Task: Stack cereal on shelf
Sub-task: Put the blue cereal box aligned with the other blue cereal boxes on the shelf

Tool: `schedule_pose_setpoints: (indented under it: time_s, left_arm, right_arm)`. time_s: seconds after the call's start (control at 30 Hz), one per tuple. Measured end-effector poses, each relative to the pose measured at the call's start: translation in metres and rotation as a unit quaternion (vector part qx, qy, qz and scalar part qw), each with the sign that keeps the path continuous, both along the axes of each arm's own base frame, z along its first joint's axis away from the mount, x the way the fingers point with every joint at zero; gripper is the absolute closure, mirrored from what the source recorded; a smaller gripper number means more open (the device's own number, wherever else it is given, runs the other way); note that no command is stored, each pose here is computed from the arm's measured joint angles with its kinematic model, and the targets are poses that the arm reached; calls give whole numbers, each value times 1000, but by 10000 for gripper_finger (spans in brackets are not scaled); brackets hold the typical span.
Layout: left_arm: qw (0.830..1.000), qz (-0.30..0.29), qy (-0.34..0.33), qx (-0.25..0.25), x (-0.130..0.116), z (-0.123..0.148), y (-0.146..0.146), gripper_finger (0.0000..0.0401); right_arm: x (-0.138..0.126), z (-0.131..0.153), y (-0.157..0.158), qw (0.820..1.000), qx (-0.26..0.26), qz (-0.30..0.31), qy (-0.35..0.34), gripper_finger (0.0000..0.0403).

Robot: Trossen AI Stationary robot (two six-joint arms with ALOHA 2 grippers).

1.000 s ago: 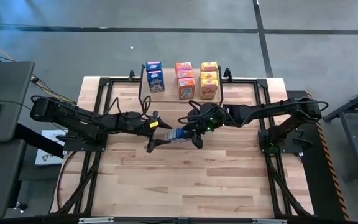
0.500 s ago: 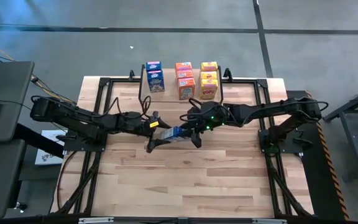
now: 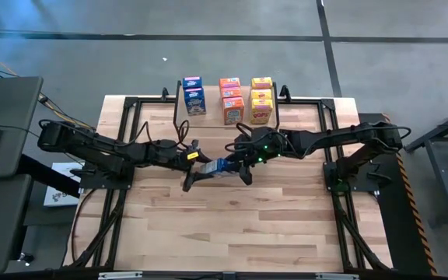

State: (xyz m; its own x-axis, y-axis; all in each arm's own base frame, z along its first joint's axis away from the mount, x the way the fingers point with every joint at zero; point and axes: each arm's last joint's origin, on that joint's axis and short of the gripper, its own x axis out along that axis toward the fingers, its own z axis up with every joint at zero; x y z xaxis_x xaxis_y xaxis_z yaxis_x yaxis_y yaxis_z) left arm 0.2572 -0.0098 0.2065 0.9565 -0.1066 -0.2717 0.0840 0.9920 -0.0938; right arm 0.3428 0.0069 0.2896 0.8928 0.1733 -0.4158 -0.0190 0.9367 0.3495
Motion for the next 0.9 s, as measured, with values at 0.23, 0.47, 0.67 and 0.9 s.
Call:
schedule_pose_setpoints:
  time_s: [0.23, 0.47, 0.67, 0.9]
  left_arm:
    - [1000, 0, 0, 0, 0, 0, 0, 193]
    - [1000, 0, 0, 0, 0, 0, 0, 211]
    - [1000, 0, 0, 0, 0, 0, 0, 216]
    - [1000, 0, 0, -1, 0, 0, 0, 216]
  right_arm:
    - [0, 0, 0, 1000, 0, 0, 0, 283]
    - [0, 0, 0, 1000, -1, 1, 0, 283]
    - [0, 0, 0, 1000, 0, 0, 0, 283]
    - [0, 0, 0, 1000, 0, 0, -1, 283]
